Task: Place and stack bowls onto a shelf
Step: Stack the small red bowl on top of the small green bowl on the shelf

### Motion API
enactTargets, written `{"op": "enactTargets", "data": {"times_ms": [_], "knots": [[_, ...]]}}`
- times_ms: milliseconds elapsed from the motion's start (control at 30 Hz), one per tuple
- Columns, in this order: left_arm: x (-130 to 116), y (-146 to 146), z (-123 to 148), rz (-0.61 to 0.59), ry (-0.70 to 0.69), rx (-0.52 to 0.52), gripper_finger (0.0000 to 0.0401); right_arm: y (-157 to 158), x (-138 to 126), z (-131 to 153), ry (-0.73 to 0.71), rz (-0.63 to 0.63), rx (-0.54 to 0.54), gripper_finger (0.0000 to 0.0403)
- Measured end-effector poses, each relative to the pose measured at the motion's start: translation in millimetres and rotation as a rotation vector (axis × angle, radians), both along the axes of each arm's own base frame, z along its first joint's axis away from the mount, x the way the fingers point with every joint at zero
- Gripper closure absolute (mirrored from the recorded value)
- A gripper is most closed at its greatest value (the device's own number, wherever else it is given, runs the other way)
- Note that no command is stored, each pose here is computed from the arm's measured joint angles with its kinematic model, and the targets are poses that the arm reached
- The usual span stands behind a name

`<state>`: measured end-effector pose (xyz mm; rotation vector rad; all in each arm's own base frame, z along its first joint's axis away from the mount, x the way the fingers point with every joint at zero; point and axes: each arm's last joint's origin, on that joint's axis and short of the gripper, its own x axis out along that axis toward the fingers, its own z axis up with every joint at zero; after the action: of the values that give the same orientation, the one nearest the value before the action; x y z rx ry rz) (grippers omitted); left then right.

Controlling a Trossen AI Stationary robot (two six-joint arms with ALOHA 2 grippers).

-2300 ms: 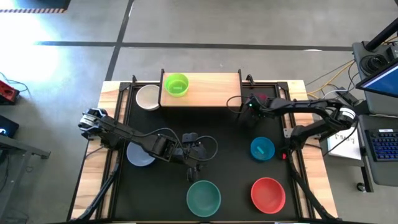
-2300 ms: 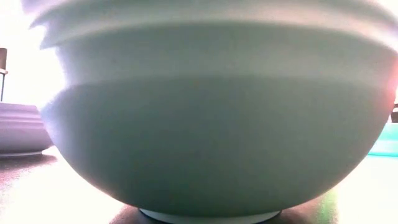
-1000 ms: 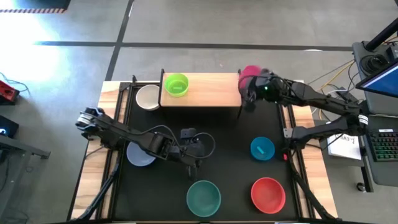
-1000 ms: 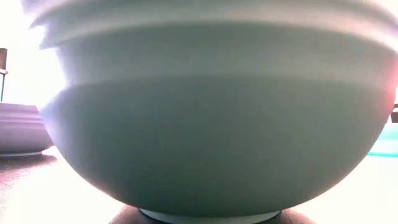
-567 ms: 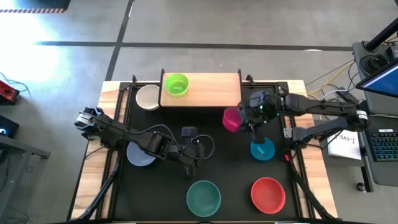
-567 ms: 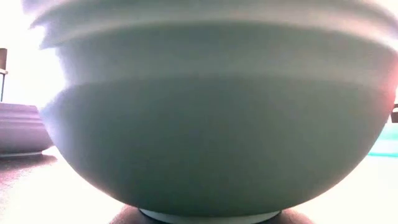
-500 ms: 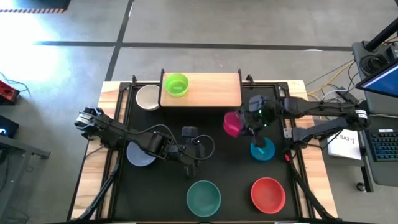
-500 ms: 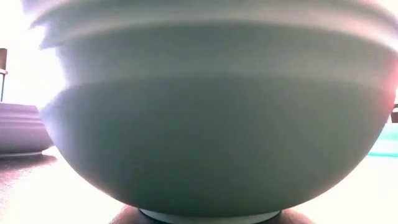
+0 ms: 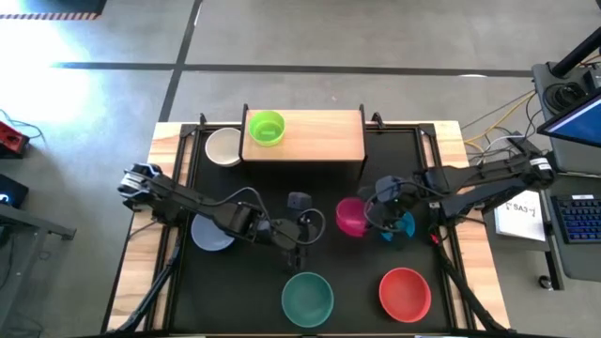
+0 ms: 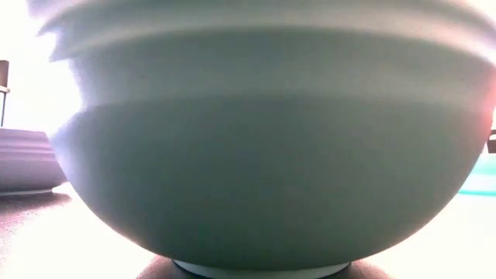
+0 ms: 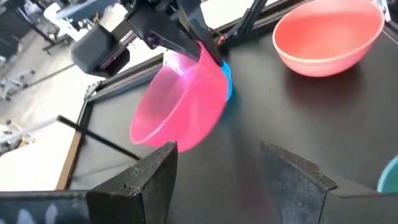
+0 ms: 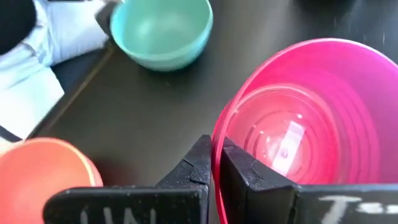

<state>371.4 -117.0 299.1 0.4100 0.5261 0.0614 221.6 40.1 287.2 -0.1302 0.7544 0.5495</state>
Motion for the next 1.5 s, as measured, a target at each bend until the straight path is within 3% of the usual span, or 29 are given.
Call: {"op": "enactTargets", "data": {"times_ms": [200, 500, 1067, 1233, 1500], "knots": [[9.7, -4.4, -8.7, -0.056, -0.013, 0.023, 0.0191, 10.7, 3.2, -0.9, -0.031, 0.064, -0.012, 0.0394], [11.5, -5.0, -9.6, -0.107, -0.012, 0.016, 0.0191, 19.7, 31.3, -21.7, 0.070, 0.114, -0.061, 0.0394], [15.8, -2.4, -18.5, -0.155, 0.032, -0.090, 0.0199, 30.5, 66.9, 11.4, -0.025, 0.277, -0.175, 0.0394], [15.8, -0.6, -20.2, -0.132, 0.051, -0.204, 0.0250, 31.3, 69.9, 13.3, -0.037, 0.319, -0.207, 0.0394], [15.0, -2.5, -21.9, -0.170, 0.079, -0.273, 0.0389, 32.6, 76.5, 15.4, -0.050, 0.330, -0.217, 0.0380]]}}
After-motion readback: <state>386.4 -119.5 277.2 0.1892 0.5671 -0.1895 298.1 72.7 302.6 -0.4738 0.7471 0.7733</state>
